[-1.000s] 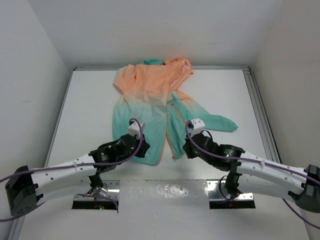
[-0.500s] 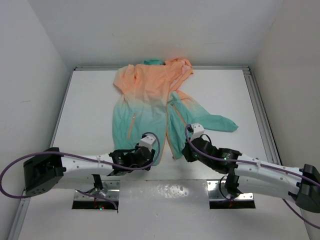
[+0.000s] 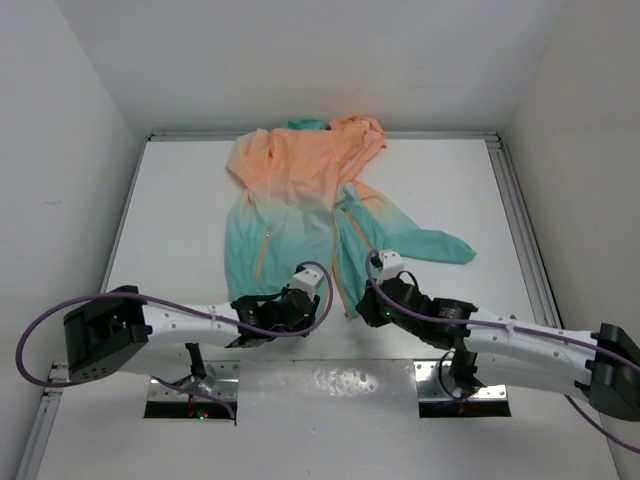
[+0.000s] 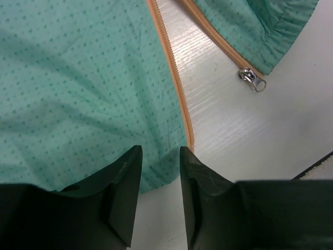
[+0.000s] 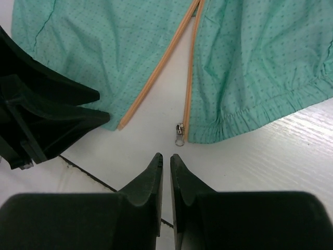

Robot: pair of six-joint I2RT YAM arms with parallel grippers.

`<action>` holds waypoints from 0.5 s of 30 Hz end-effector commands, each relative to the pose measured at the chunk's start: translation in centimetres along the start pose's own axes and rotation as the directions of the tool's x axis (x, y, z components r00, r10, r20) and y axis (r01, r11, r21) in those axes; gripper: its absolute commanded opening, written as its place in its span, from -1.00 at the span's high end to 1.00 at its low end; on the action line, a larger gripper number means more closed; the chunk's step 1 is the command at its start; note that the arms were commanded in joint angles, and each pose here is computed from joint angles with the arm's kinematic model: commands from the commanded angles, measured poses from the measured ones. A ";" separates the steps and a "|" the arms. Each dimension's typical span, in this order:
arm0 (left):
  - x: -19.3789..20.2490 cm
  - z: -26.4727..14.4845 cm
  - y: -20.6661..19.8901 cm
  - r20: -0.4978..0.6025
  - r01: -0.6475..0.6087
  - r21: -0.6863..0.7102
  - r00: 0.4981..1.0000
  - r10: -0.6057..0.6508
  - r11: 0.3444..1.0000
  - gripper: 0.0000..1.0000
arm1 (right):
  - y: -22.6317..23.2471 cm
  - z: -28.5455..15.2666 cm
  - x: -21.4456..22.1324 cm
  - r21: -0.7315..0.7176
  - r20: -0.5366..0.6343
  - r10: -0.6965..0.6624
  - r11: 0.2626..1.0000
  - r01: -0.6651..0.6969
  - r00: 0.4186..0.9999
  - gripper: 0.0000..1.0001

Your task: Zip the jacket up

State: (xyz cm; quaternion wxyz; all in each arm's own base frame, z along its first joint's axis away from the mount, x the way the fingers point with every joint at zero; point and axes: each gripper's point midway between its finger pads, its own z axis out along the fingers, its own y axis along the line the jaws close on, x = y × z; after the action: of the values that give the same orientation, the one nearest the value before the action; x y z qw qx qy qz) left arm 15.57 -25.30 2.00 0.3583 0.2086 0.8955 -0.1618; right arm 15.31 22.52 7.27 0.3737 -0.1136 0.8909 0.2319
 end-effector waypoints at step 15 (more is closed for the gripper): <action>-1.8 1.4 -2.6 0.041 0.050 0.056 0.998 -0.052 0.997 1.00 | 1.7 1.3 -0.1 -0.071 0.048 0.170 0.983 -0.167 0.984 0.38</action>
State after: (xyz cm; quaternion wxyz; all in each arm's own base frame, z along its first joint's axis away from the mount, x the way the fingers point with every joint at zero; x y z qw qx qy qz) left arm 15.64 -26.69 0.44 0.3389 0.2156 0.9021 -0.1578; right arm 15.24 23.34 6.41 0.3707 -0.0790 0.8875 0.2620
